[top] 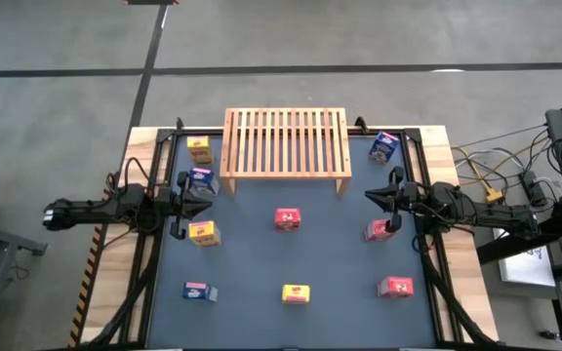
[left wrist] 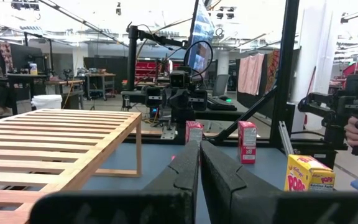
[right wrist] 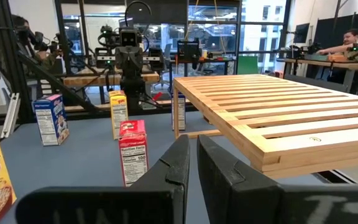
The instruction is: Stack cereal on shelf
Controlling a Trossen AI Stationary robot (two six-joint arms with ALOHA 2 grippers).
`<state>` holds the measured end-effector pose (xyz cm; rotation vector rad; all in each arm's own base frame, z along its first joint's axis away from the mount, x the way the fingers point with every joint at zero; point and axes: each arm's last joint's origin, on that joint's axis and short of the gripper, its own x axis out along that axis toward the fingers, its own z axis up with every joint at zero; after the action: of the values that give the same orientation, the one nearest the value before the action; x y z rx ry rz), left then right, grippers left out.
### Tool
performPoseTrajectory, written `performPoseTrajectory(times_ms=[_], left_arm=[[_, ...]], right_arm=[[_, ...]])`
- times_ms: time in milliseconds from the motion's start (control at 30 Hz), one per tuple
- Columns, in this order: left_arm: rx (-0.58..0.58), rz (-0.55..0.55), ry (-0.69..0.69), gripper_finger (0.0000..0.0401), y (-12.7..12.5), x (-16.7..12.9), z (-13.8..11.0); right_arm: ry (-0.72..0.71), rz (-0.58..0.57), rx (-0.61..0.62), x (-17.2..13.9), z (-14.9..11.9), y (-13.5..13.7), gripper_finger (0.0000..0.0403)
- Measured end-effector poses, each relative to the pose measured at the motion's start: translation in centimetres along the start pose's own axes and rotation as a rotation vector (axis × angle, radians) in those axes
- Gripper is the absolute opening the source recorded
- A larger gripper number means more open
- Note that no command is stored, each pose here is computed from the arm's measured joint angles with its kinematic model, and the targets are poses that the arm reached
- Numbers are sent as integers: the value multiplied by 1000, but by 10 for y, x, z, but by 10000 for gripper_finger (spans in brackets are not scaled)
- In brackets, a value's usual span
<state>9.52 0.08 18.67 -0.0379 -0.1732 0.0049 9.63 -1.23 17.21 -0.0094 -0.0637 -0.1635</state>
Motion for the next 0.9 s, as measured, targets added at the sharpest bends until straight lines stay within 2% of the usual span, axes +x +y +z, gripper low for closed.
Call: performPoseTrajectory(times_ms=[533,633,700,800,900], left_arm=[[13,3,-2,0,0,0,0],[-4,79,-31,0,2,0,3],[-76,121,-98,0,3,-1,9],[-73,130,-215,0,3,-3,30],[-65,133,-200,0,2,-7,62]], right_arm=[[0,0,0,0,0,0,22],[0,-1,-2,0,0,0,22],[0,-1,-1,0,0,0,22],[0,-1,-1,0,0,0,22],[0,-1,0,0,0,0,22]])
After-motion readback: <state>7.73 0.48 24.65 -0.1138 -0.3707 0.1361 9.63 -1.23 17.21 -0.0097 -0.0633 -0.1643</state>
